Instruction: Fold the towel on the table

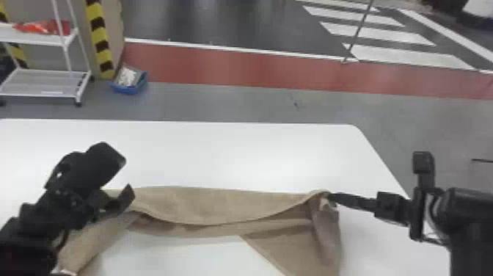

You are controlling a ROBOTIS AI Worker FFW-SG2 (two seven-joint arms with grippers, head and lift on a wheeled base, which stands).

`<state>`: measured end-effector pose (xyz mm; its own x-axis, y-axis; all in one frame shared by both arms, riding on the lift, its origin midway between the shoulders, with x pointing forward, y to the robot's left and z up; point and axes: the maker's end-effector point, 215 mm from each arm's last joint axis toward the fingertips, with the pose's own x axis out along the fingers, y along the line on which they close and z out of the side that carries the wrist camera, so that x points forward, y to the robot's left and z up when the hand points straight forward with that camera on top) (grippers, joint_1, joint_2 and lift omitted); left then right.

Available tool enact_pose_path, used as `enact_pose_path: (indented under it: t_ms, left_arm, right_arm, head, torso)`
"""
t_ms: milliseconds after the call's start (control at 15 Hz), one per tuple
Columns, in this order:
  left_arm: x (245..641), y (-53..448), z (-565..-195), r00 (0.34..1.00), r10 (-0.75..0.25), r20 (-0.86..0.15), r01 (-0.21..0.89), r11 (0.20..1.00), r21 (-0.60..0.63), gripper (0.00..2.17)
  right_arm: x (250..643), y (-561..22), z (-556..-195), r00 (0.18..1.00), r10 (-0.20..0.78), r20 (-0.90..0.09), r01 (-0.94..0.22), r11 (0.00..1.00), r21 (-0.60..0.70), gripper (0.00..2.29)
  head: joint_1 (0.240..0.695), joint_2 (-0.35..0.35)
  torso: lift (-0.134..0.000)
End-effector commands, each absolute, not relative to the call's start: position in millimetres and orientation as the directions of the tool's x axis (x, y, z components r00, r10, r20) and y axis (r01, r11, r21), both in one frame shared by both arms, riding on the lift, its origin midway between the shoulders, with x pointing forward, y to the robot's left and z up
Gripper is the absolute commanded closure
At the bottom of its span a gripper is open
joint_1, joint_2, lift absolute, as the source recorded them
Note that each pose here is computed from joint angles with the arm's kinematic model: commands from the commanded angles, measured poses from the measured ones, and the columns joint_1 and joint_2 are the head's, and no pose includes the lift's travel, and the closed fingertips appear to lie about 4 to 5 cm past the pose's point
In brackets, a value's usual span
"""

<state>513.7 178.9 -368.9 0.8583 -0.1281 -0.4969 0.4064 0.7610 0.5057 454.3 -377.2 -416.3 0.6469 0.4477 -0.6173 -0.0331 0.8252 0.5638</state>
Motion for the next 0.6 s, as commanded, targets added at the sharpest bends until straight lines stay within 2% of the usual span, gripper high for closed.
enact_pose_path:
  t_ms: [0, 133, 267, 533]
  left_arm:
    - [538, 171, -372, 0.852, -0.137, -0.505, 0.411, 0.773, 0.484, 0.17]
    - [536, 174, -379, 0.837, -0.12, -0.534, 0.414, 0.777, 0.474, 0.19]
    - [517, 191, -360, 0.845, -0.133, -0.519, 0.401, 0.799, 0.449, 0.2]
    - [451, 208, -364, 0.797, -0.205, -0.568, 0.473, 0.797, 0.375, 0.2]
  right_arm:
    - [457, -379, -430, 0.63, 0.449, -0.634, 0.05, 0.791, 0.61, 1.65]
    - [452, -379, -435, 0.622, 0.457, -0.636, 0.089, 0.766, 0.637, 1.65]
    - [443, -377, -434, 0.619, 0.462, -0.635, 0.097, 0.758, 0.645, 1.65]
    - [443, -379, -429, 0.633, 0.467, -0.618, 0.077, 0.756, 0.65, 1.65]
  head:
    - [0.695, -0.224]
    - [0.695, -0.226]
    - [0.695, -0.231]
    - [0.695, -0.218]
  torso:
    - [-0.124]
    - [-0.124]
    - [-0.124]
    - [-0.124]
